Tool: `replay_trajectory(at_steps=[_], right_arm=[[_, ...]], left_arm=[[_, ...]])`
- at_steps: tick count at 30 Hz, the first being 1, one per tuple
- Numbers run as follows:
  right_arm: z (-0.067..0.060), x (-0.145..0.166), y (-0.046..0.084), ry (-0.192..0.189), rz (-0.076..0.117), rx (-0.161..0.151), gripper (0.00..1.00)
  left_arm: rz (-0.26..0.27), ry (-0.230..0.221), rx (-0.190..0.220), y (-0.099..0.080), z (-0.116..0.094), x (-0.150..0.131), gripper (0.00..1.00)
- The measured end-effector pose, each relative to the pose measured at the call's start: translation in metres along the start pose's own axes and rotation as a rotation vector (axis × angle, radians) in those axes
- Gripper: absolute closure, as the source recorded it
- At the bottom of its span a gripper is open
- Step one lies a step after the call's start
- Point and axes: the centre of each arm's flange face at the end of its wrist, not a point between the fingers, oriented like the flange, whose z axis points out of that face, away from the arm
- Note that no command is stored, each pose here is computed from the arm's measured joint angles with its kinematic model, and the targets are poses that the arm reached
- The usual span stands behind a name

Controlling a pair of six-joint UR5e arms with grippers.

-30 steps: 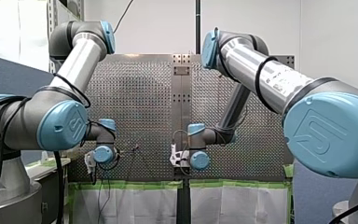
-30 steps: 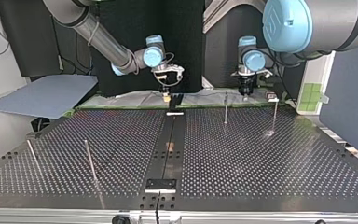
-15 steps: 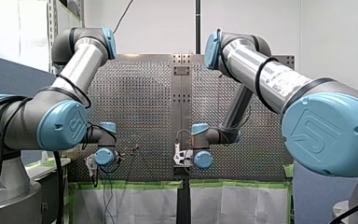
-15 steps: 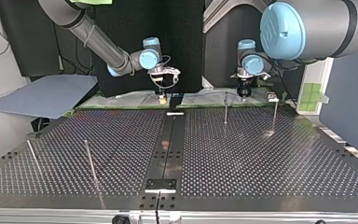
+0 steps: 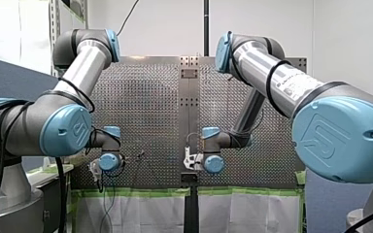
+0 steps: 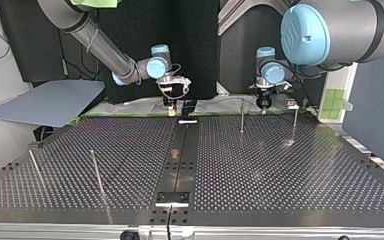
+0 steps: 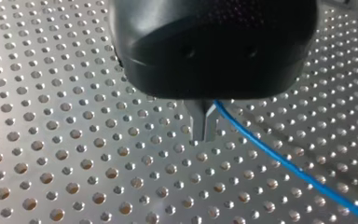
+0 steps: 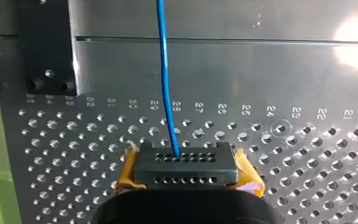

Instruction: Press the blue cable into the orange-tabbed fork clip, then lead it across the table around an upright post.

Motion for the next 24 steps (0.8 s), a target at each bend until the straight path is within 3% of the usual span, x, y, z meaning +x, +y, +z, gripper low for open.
replay_trajectory(at_steps=[24], right_arm=[[0.029,0.026,0.023,0.030,0.008,-0.037,1.00]], left_arm=[[-0.053,-0.022,0.010,-0.004,0.027,-0.017,0.99]])
